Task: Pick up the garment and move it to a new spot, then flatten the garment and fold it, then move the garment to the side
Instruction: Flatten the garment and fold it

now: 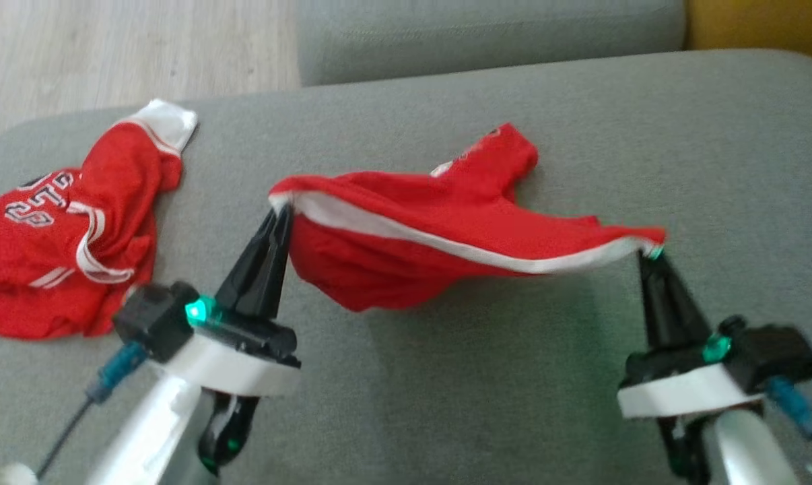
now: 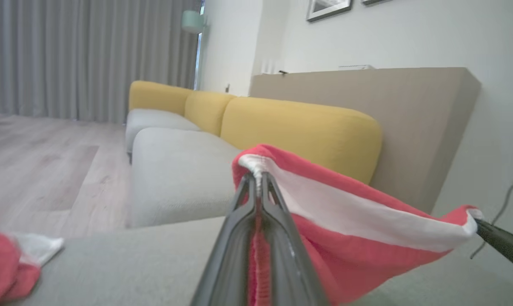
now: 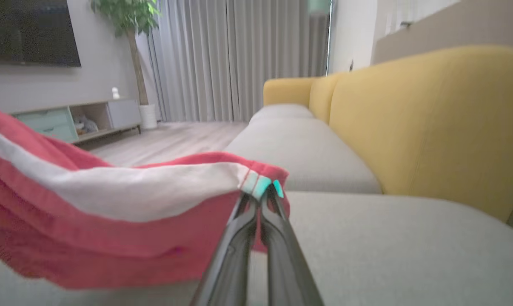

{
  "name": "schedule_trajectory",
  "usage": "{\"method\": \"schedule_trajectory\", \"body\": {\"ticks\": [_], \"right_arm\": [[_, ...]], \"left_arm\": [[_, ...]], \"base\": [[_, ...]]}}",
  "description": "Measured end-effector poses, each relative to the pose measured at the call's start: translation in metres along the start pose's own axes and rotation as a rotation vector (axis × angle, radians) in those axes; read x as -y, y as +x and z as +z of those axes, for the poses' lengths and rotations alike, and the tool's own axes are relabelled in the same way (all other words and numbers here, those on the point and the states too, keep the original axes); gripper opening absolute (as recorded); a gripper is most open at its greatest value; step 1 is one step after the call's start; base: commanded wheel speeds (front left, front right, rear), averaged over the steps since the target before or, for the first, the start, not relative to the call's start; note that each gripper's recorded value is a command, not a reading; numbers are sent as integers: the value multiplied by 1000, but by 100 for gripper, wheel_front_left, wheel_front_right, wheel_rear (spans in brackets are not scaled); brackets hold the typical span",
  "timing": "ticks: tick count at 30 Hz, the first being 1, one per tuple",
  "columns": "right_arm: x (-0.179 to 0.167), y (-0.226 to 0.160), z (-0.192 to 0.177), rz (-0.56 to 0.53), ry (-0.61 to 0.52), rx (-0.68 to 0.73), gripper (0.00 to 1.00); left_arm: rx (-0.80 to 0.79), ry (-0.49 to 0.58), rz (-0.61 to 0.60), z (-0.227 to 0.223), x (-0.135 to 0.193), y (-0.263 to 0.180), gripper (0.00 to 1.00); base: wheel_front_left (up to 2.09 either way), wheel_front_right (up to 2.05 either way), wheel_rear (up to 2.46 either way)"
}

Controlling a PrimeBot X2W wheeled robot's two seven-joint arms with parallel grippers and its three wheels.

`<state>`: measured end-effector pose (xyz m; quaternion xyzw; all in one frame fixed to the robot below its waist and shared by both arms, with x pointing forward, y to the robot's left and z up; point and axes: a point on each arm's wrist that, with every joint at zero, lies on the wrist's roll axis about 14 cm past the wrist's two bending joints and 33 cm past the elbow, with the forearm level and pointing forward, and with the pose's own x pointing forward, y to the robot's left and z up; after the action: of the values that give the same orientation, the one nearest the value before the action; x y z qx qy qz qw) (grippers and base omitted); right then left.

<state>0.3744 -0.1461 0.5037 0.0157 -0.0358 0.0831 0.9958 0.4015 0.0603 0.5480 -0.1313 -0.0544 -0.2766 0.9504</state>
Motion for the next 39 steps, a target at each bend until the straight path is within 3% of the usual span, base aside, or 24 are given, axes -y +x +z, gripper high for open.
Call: {"method": "schedule_trajectory", "body": {"ticks": [10,15,26,32,35,39], "right_arm": [[57,31,163,-53,-185,441,0],[79,60,214,-67,-239,525,0],[113,143,208,-104,-252,430,0],[120,163,256,-145,-302,599,0],[114,167,234,-133,-288,573,0],[107,158,160,-108,-253,411,0]], "left_arm": [[201,177,-310,122,67,52,0],[255,226,-386,162,84,82,0],[213,297,-328,152,35,159,0],[372,301,-337,173,32,197,0],[386,304,-358,163,36,195,0],[262,281,-333,98,21,174,0]], "base": [[0,0,0],[0,0,0],[0,0,0],[0,0,0],[0,0,0],[0,0,0]]}}
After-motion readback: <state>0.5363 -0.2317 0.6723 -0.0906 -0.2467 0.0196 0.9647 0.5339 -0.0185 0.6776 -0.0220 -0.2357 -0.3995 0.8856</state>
